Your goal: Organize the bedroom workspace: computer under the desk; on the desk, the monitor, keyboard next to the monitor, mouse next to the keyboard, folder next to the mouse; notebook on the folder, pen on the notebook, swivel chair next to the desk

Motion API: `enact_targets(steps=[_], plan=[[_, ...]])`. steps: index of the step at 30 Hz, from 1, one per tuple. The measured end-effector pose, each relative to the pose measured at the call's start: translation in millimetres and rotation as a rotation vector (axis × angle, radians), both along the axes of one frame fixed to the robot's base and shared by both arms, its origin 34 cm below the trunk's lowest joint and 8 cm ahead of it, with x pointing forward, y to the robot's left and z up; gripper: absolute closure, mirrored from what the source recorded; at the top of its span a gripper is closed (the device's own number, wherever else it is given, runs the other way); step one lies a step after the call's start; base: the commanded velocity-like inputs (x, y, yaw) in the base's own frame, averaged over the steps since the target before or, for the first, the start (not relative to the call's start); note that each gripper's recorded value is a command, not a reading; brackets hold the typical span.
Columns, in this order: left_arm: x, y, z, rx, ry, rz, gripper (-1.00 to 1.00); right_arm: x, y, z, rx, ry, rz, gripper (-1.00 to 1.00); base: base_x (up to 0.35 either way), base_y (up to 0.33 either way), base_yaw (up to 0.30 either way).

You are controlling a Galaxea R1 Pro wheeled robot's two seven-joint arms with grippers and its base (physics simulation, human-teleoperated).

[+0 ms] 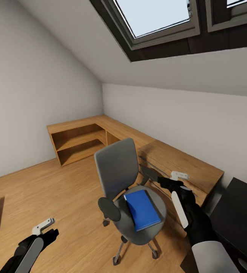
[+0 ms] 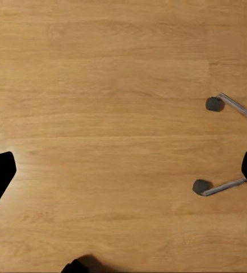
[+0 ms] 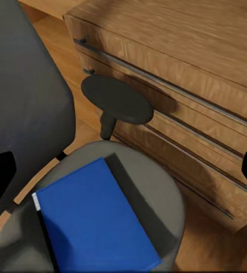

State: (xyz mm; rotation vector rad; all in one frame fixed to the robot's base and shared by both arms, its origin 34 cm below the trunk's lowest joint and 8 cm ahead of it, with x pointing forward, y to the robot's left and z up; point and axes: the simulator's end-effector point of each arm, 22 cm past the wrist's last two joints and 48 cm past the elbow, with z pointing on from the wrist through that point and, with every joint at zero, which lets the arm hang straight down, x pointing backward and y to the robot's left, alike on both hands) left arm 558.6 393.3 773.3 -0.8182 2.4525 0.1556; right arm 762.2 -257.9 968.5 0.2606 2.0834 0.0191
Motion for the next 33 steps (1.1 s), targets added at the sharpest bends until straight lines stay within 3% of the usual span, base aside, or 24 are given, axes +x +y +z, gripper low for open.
enact_targets(steps=[2,6,17,33], plan=[[16.0,-5.6,16.3,-0.008,-0.053,-0.019,-1.00,-0.9,2.7,-4.8,0.002,0.010,0.007,-1.00,0.000,0.000,0.002],[26.6,-10.6,28.9,-0.012,-0.090,-0.032,-1.00,-0.7,14.0,-6.0,0.000,0.011,0.031,-1.00,0.000,0.000,0.000],[27.4,-11.4,30.0,-0.013,-0.093,-0.031,-1.00,-0.7,16.0,-6.1,-0.002,0.012,0.035,-1.00,0.000,0.000,0.016],[27.1,-10.8,30.0,-0.012,-0.092,-0.029,-1.00,-0.6,16.7,-5.9,-0.004,0.011,0.037,-1.00,0.000,0.000,0.242]])
